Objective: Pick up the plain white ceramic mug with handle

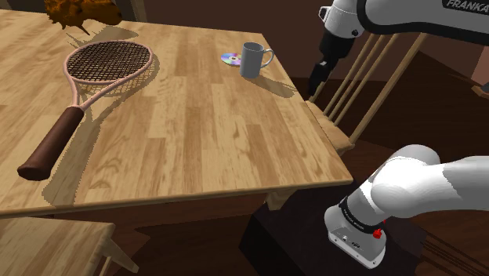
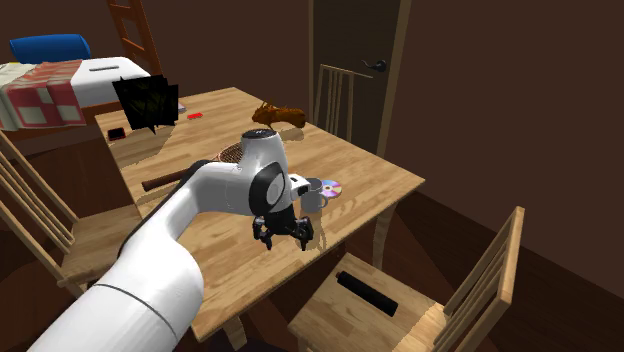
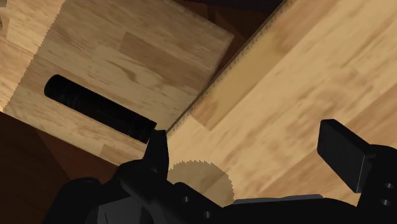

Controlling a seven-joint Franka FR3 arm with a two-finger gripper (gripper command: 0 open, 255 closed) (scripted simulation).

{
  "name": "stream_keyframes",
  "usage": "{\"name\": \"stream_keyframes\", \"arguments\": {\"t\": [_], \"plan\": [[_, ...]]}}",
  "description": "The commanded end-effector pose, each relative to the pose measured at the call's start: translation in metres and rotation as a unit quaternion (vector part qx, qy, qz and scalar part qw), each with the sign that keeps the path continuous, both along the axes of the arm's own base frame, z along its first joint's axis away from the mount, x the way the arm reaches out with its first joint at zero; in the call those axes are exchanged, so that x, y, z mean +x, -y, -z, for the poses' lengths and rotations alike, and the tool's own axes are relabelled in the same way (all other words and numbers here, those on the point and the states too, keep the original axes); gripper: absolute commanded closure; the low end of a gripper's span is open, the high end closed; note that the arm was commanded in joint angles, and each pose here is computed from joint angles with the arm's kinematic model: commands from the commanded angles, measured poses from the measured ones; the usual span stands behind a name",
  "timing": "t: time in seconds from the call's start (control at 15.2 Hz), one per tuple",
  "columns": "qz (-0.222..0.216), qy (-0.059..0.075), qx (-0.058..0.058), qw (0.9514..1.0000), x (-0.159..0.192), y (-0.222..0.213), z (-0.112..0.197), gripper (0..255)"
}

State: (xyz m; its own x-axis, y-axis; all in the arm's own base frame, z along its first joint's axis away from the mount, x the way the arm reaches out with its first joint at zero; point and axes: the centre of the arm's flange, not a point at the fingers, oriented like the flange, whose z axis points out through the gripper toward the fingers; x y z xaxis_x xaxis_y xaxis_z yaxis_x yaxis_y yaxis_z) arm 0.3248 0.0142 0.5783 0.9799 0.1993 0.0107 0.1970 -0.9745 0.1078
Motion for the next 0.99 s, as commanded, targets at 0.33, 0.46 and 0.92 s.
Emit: {"name": "stream_keyframes", "arguments": {"t": [0.33, 0.46, 0.92], "plan": [[-0.013, 0.003, 0.014, 0.9998, 0.063, -0.007, -0.012, 0], [-0.018, 0.004, 0.020, 0.9996, 0.088, -0.009, -0.017, 0], [-0.036, 0.008, 0.040, 0.9985, 0.175, -0.021, -0.036, 0]]}}
